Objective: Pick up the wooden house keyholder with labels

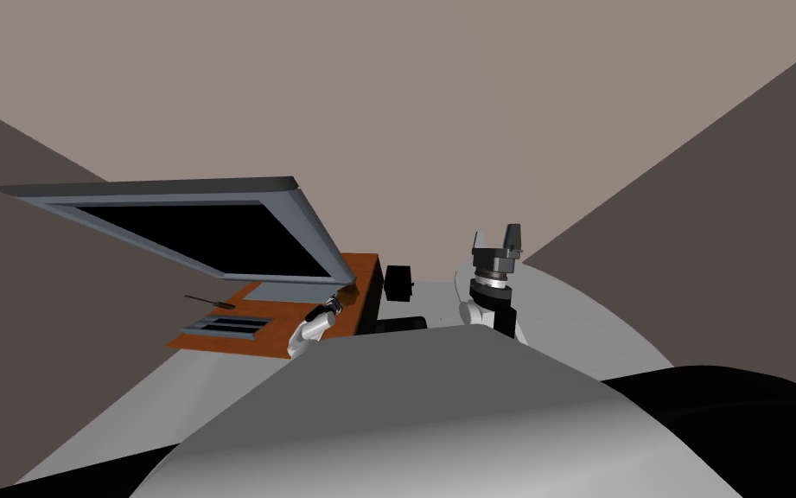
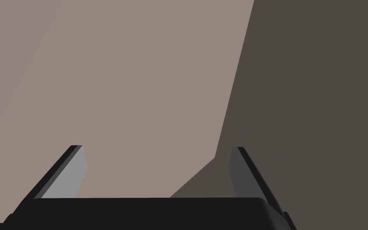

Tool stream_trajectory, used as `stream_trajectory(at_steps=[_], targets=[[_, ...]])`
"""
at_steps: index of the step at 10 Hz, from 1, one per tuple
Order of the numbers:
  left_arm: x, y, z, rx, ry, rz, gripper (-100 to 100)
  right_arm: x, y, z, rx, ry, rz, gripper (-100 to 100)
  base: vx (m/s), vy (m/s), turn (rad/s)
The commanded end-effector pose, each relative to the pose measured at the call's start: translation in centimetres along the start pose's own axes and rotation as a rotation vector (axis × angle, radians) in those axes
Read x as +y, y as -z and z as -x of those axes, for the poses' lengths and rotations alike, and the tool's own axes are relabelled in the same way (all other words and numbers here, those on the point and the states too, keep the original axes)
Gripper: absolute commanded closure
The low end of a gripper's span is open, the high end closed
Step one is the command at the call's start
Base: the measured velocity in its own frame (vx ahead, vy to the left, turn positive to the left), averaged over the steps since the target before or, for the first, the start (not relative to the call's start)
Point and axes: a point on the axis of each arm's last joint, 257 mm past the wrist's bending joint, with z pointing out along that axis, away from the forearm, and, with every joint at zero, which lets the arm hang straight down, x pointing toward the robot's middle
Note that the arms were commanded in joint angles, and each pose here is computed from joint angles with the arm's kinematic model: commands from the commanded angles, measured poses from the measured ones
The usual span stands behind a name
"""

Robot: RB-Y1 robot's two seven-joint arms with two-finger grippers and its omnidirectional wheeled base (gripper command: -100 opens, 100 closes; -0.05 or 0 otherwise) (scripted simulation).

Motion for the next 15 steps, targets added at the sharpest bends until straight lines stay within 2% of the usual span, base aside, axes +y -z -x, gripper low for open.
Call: stream_trajectory(at_steps=[1,2,3,11,15], targets=[[0.7,-0.6,-0.1,-0.004,0.003,0.021,-100,0.0,0.0,0.0,0.000,0.000,0.000,0,-0.008,-0.016,0.064],[0.3,-1.4,-2.4,0.020,-0.017,0.005,-100,0.0,0.0,0.0,0.000,0.000,0.000,0,0.007,-0.019,0.070],[0.6,-1.9,-2.8,0.019,-0.014,0.021,-100,0.0,0.0,0.0,0.000,0.000,0.000,0,0.021,-0.021,0.069],[0.9,-2.2,-2.9,0.017,-0.013,0.030,-100,0.0,0.0,0.0,0.000,0.000,0.000,0,-0.003,0.000,0.001],[2.3,-2.8,-2.5,0.004,0.004,0.021,-100,0.0,0.0,0.0,0.000,0.000,0.000,0,-0.002,0.011,-0.043]])
